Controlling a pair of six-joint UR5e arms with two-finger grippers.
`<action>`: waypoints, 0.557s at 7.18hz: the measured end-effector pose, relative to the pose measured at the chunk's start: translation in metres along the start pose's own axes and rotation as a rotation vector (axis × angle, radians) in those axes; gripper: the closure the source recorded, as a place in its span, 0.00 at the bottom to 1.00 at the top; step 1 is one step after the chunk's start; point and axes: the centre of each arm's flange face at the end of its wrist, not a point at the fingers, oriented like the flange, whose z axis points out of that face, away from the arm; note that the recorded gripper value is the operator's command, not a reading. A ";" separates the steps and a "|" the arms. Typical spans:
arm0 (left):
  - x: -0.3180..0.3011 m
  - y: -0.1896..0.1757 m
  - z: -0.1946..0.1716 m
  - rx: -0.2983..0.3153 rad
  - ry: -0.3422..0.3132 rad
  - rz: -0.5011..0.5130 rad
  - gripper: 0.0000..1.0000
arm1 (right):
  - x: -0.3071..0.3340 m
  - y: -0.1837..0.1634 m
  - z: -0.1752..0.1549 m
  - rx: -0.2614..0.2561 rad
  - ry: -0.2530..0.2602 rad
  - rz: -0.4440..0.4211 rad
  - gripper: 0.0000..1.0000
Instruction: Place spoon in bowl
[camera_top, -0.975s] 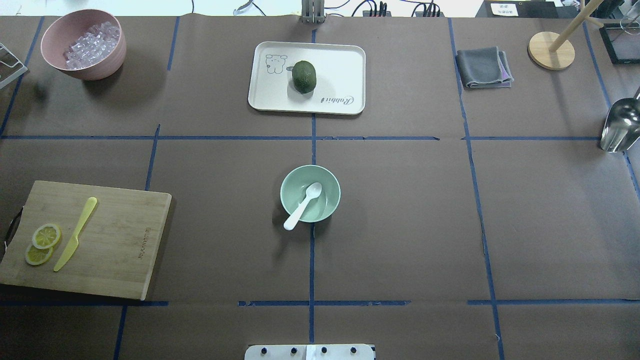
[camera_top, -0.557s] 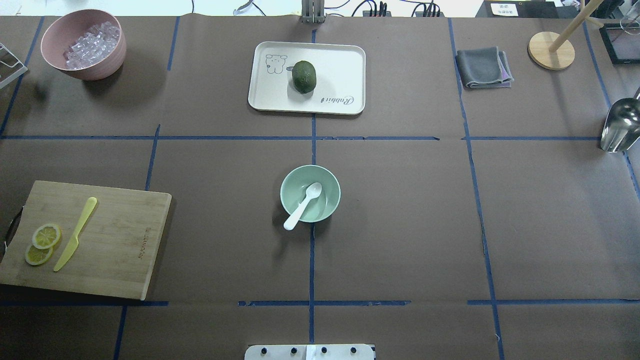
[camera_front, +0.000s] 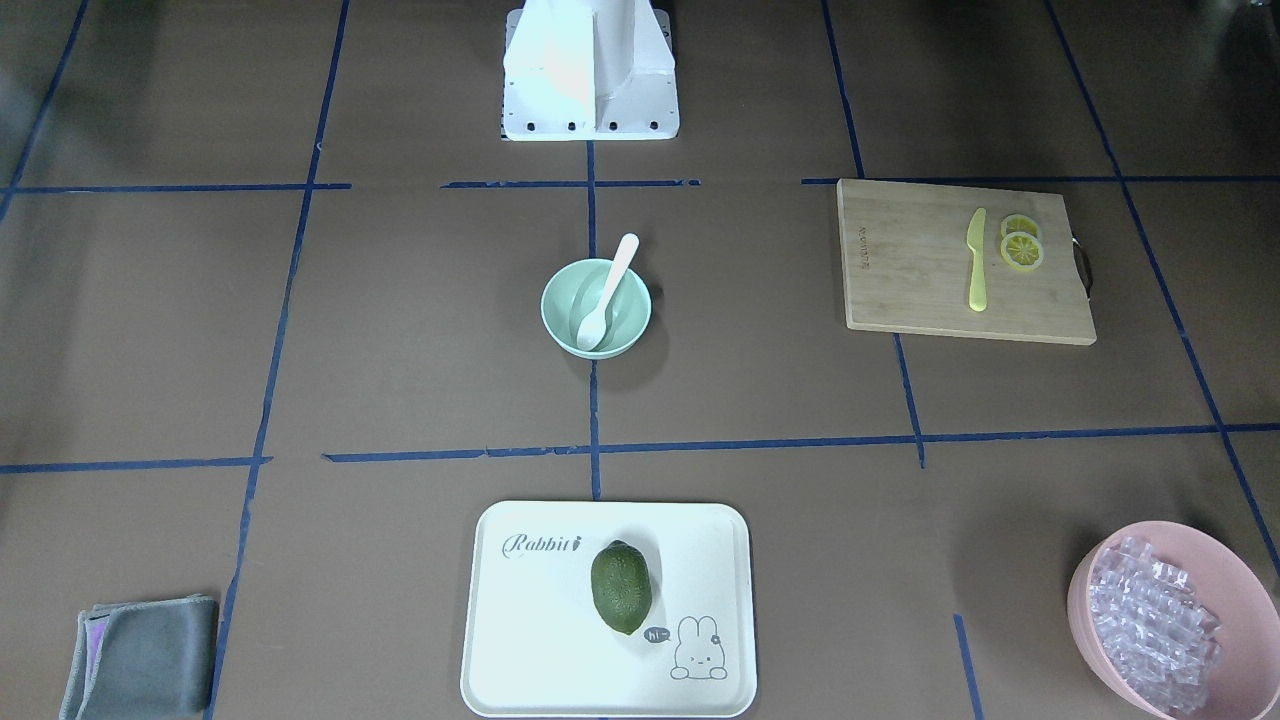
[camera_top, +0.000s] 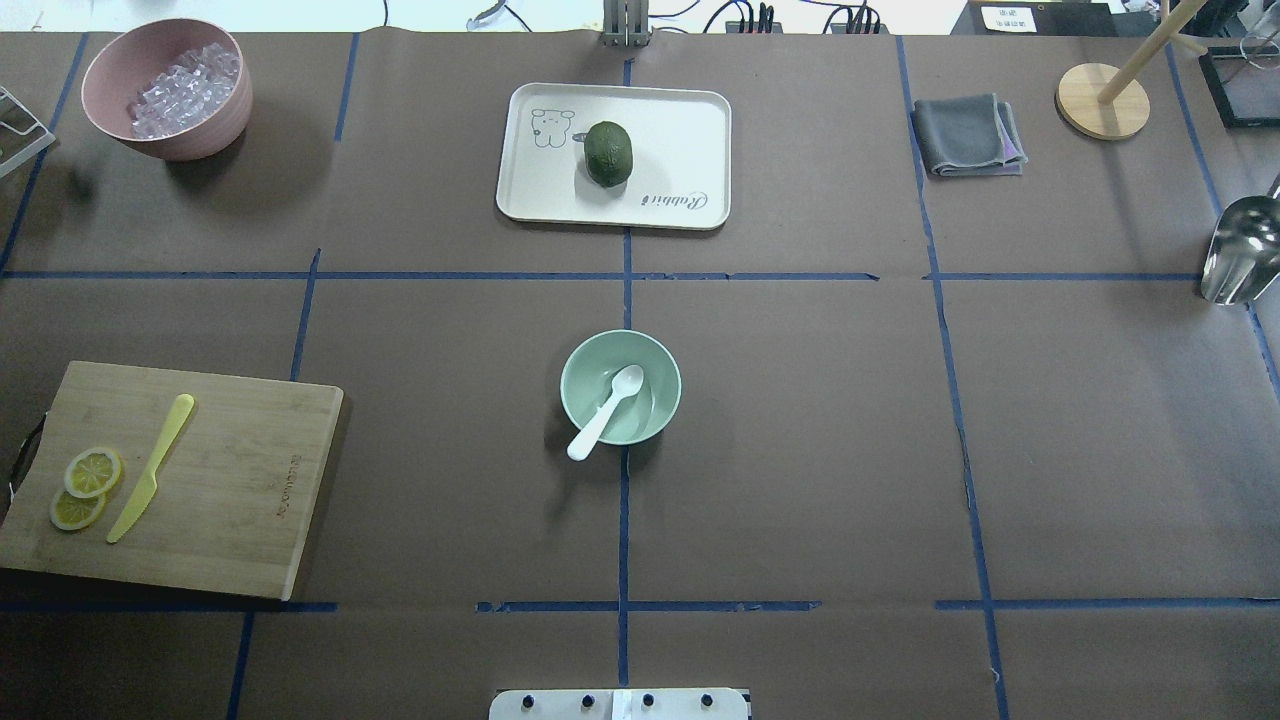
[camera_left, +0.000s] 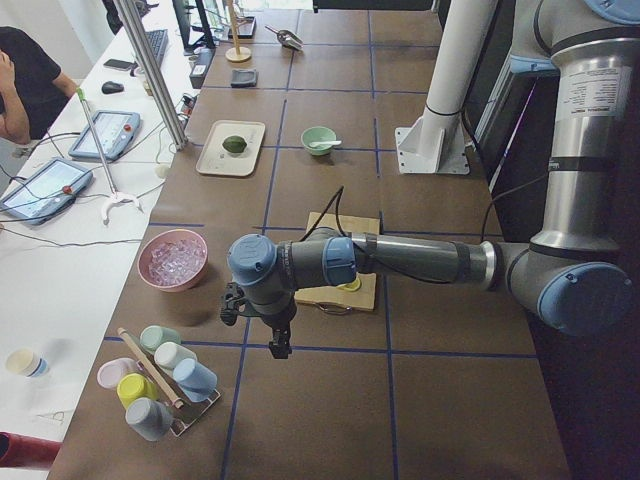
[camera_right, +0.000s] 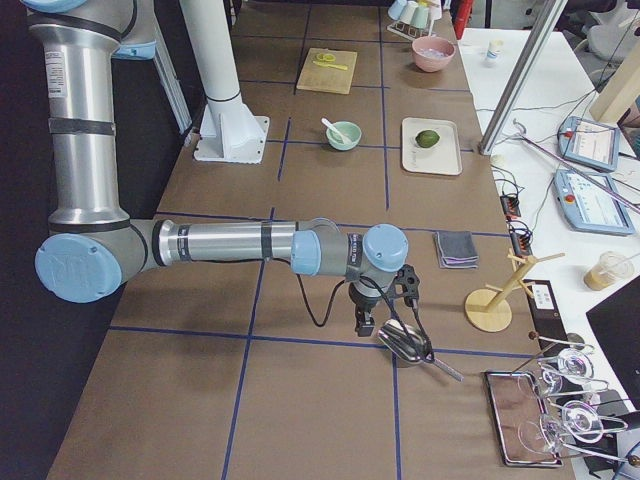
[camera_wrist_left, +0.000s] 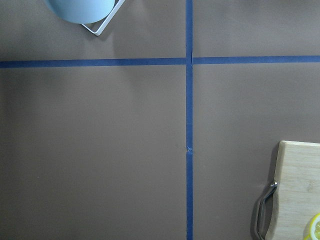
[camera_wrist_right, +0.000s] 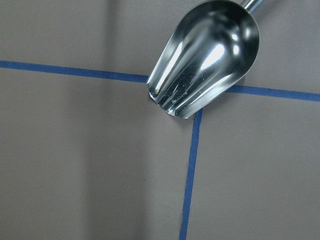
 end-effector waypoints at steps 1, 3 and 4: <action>-0.002 0.000 0.002 -0.004 0.000 -0.003 0.00 | 0.000 -0.001 -0.001 -0.001 0.008 0.004 0.00; -0.007 0.001 0.008 -0.016 0.001 -0.014 0.00 | 0.000 -0.001 -0.001 0.001 0.013 0.007 0.00; -0.012 0.001 0.013 -0.026 0.001 -0.024 0.00 | -0.001 -0.002 -0.001 0.003 0.010 0.006 0.00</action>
